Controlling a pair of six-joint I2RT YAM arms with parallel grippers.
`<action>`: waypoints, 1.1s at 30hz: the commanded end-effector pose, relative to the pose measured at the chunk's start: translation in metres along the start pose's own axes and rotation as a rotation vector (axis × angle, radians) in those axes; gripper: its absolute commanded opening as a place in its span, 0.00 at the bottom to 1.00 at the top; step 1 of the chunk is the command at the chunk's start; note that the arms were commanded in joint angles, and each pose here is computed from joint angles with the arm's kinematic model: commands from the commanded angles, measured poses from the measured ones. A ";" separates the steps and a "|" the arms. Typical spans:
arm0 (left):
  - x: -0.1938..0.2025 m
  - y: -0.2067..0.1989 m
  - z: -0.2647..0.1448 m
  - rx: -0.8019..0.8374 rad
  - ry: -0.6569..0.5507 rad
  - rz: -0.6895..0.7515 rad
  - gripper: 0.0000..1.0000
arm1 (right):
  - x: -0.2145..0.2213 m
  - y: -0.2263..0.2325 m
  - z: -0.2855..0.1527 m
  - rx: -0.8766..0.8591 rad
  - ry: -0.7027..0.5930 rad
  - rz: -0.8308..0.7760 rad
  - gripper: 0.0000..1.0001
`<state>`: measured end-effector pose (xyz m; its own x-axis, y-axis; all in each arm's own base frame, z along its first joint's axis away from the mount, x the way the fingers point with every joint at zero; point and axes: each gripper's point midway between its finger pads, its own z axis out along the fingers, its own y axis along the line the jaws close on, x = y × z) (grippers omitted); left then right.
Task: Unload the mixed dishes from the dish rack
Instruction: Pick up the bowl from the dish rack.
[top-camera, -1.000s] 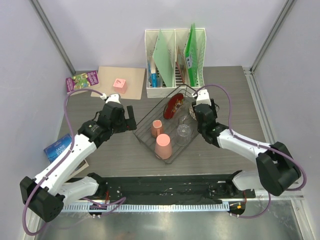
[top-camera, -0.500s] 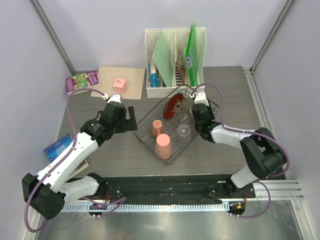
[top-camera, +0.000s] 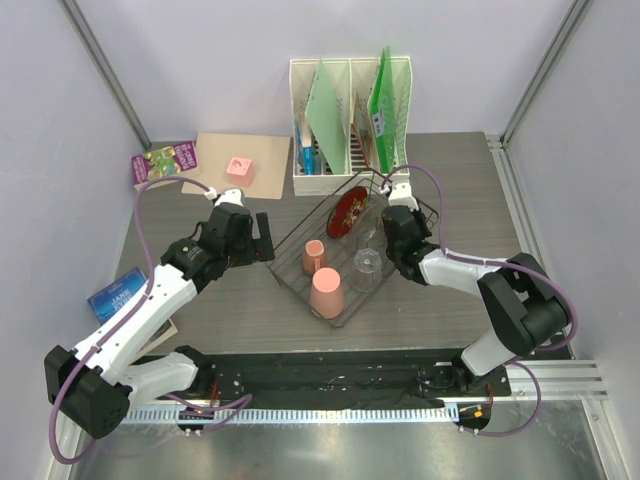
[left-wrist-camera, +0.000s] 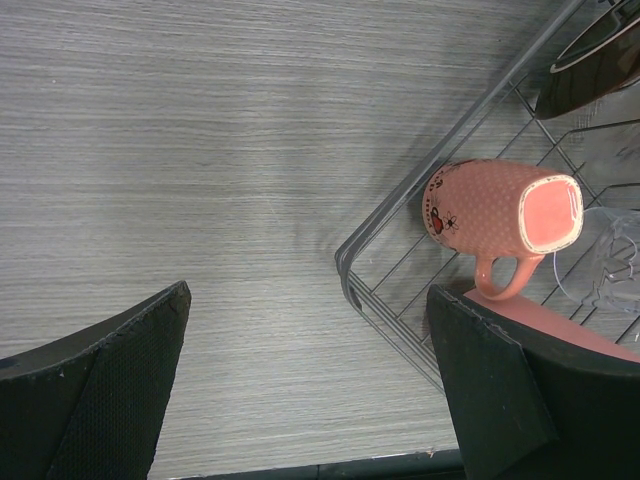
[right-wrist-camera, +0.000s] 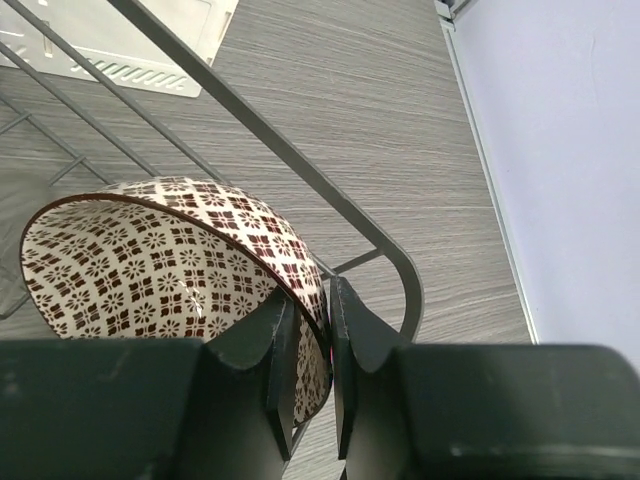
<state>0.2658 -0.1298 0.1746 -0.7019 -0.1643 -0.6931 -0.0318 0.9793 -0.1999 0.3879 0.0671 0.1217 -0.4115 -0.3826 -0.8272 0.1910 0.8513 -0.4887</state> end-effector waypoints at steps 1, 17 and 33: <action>-0.004 -0.004 -0.001 0.022 -0.016 0.008 1.00 | -0.022 -0.006 0.008 0.076 -0.050 0.069 0.22; -0.004 -0.004 0.000 0.015 -0.013 0.008 1.00 | -0.041 -0.048 -0.012 0.214 -0.086 0.144 0.01; -0.004 -0.001 0.000 0.003 -0.018 0.002 1.00 | -0.112 -0.083 -0.077 0.138 -0.204 0.286 0.01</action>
<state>0.2658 -0.1298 0.1737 -0.7035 -0.1636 -0.6916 -0.0328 0.9796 -0.1983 0.3592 0.0637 0.2073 -0.2796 -0.3548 -0.8921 0.3418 0.8316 -0.4378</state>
